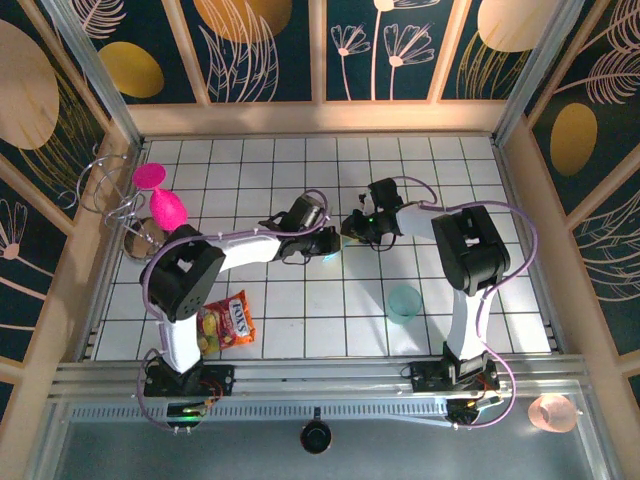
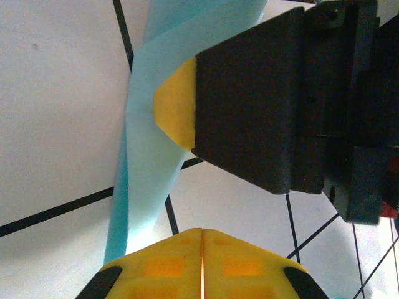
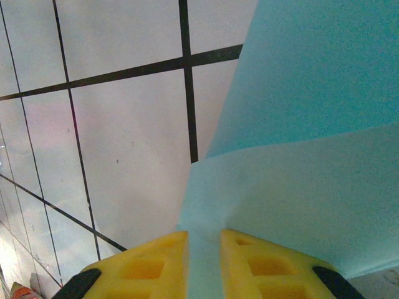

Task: Fold a paper plane with a square sheet of paper (pick it up from the middle)
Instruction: Fold the wing for the fifth time at the center of the table.

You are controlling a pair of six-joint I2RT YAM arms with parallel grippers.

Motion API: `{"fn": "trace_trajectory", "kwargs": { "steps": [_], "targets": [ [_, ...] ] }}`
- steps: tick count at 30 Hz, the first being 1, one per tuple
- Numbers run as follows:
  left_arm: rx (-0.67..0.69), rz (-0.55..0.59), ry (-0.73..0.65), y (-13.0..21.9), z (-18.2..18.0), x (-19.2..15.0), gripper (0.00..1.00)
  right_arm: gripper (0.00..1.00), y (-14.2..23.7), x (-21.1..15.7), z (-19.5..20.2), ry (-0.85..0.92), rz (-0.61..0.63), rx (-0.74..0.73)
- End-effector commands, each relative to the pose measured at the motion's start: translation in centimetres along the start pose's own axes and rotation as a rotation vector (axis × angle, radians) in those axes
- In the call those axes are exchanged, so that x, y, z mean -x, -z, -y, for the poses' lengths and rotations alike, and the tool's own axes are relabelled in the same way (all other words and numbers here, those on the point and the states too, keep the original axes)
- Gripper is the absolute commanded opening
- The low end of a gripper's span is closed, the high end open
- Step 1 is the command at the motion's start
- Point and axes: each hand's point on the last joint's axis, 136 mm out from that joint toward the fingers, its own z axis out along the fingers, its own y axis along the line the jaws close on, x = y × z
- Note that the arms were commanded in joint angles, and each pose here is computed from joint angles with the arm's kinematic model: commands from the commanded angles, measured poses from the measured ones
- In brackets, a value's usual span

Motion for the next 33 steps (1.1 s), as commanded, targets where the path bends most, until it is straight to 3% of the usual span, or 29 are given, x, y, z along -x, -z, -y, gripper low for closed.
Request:
{"fn": "trace_trajectory", "kwargs": {
  "steps": [1, 33],
  "targets": [
    [-0.013, -0.012, 0.017, -1.1, 0.1, 0.3, 0.08, 0.21, -1.0, -0.9, 2.5, -0.048, -0.044, -0.088],
    [0.12, -0.065, 0.093, -2.7, -4.8, -1.9, 0.05, 0.18, -1.7, -1.7, 5.1, -0.064, -0.078, -0.194]
  ]
}}
